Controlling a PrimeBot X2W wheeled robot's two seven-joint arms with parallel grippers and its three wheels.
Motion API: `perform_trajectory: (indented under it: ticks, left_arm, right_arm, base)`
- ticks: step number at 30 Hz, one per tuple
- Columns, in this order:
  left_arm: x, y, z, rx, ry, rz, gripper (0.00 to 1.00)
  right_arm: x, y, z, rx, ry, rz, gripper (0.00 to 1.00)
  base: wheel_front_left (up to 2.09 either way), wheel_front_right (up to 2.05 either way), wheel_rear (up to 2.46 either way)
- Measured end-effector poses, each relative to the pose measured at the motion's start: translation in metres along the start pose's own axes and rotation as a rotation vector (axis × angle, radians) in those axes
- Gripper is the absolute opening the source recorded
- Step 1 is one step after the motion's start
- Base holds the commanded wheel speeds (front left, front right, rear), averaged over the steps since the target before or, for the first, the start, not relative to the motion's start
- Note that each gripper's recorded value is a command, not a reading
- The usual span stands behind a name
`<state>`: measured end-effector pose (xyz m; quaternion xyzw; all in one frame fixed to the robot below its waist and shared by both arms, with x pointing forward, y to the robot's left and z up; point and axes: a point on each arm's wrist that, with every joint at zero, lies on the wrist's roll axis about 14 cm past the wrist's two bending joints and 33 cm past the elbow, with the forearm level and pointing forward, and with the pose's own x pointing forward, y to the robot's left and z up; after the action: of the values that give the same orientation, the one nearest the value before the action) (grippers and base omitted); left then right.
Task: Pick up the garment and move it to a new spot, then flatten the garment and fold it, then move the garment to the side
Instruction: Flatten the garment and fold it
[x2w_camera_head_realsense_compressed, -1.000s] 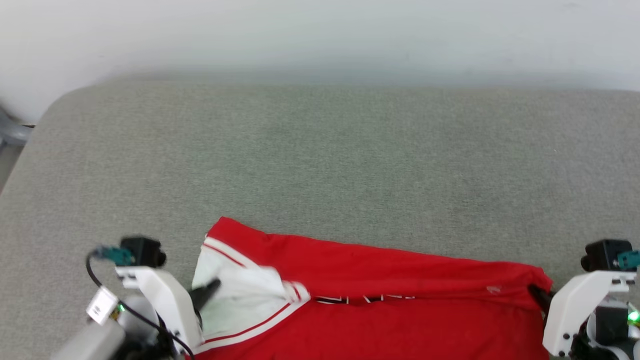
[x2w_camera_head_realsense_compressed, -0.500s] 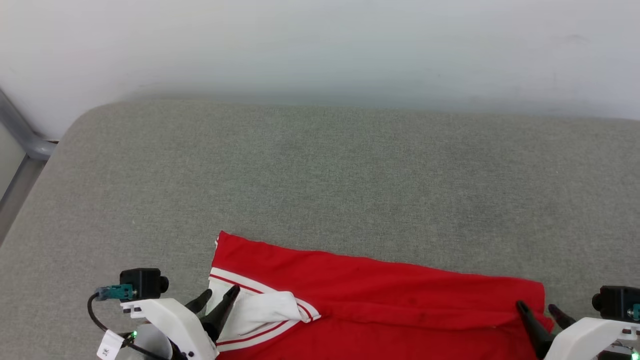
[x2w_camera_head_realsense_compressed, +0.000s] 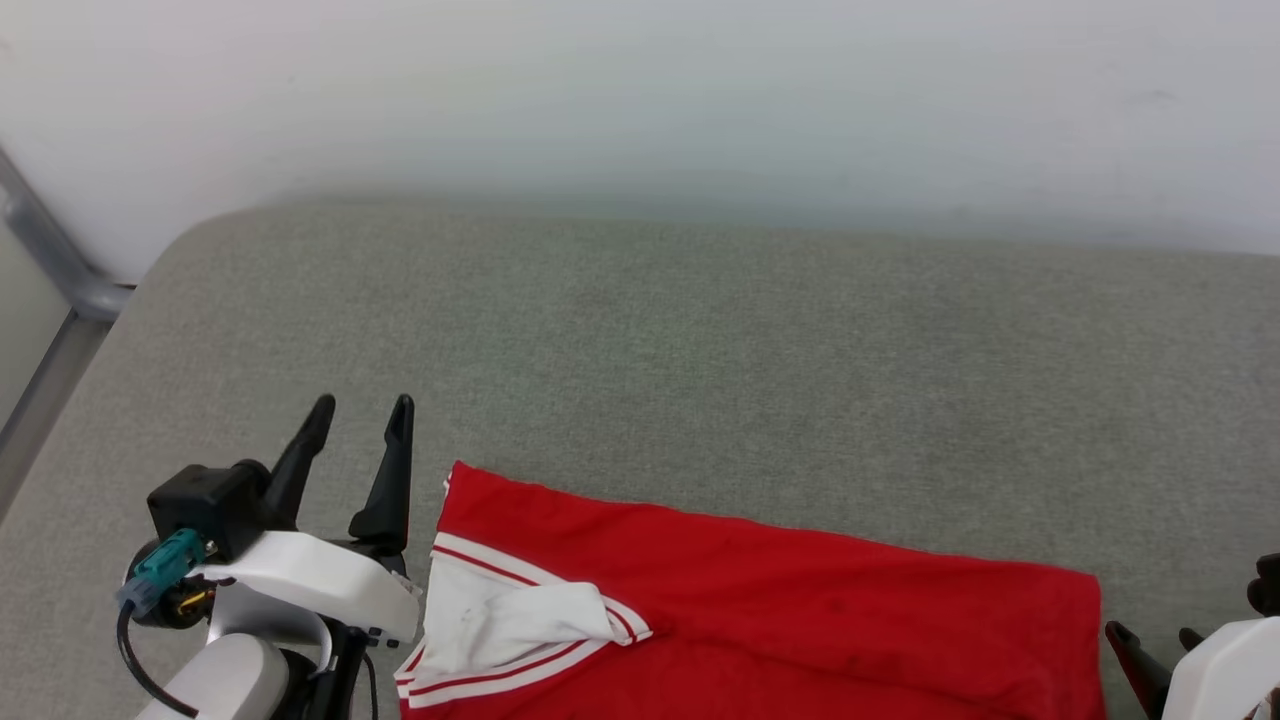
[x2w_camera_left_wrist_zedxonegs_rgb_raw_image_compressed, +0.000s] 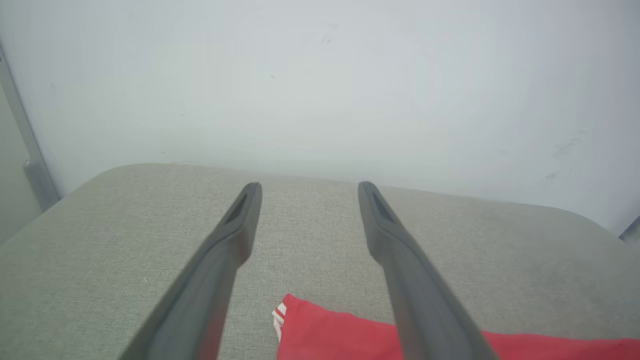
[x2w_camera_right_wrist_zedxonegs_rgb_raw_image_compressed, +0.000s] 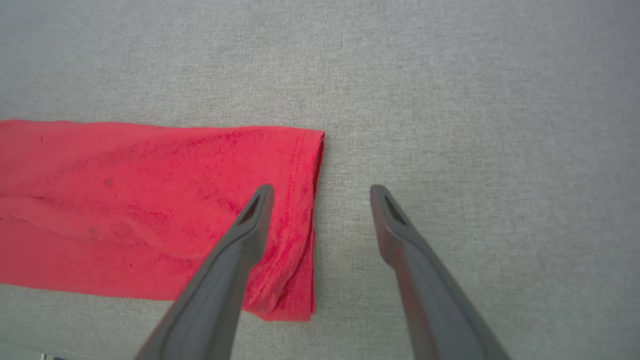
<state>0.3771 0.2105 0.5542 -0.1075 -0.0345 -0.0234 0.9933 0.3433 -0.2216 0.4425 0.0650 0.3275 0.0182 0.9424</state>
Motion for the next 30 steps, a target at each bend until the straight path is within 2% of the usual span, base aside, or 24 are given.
perform_trajectory:
  ticks: [5,16,17,18,19,26,30]
  left_arm:
    - [-0.001,-0.002,0.016,0.075,-0.075,0.017,1.00]
    - [-0.005,0.005,-0.010,0.074,-0.023,0.052,1.00]
    - [-0.005,0.006,-0.011,0.074,-0.022,0.054,1.00]
    - [-0.005,0.006,-0.013,0.076,-0.016,0.053,1.00]
    - [-0.006,0.007,-0.014,0.078,-0.015,0.055,1.00]
    - [-0.011,0.004,-0.017,0.095,-0.009,0.038,1.00]
    - [-0.012,0.000,-0.014,0.119,-0.018,0.018,1.00]
  right_arm:
    - [0.015,0.005,-0.019,-0.028,0.106,0.011,1.00]
    - [0.057,0.030,-0.068,-0.004,0.312,0.088,1.00]
    - [0.059,0.031,-0.071,-0.008,0.327,0.093,0.49]
    - [0.060,0.032,-0.072,-0.004,0.336,0.099,0.17]
    - [0.061,0.033,-0.072,0.011,0.339,0.105,0.00]
    - [0.056,0.037,-0.053,0.004,0.279,0.127,0.00]
    - [0.046,0.025,-0.040,-0.002,0.241,0.096,0.00]
  base:
    - [0.00,0.00,0.00]
    - [0.00,0.00,0.00]
    - [0.00,0.00,0.00]
    - [0.00,0.00,0.00]
    - [0.00,0.00,0.00]
    - [0.00,0.00,0.00]
    - [0.00,0.00,0.00]
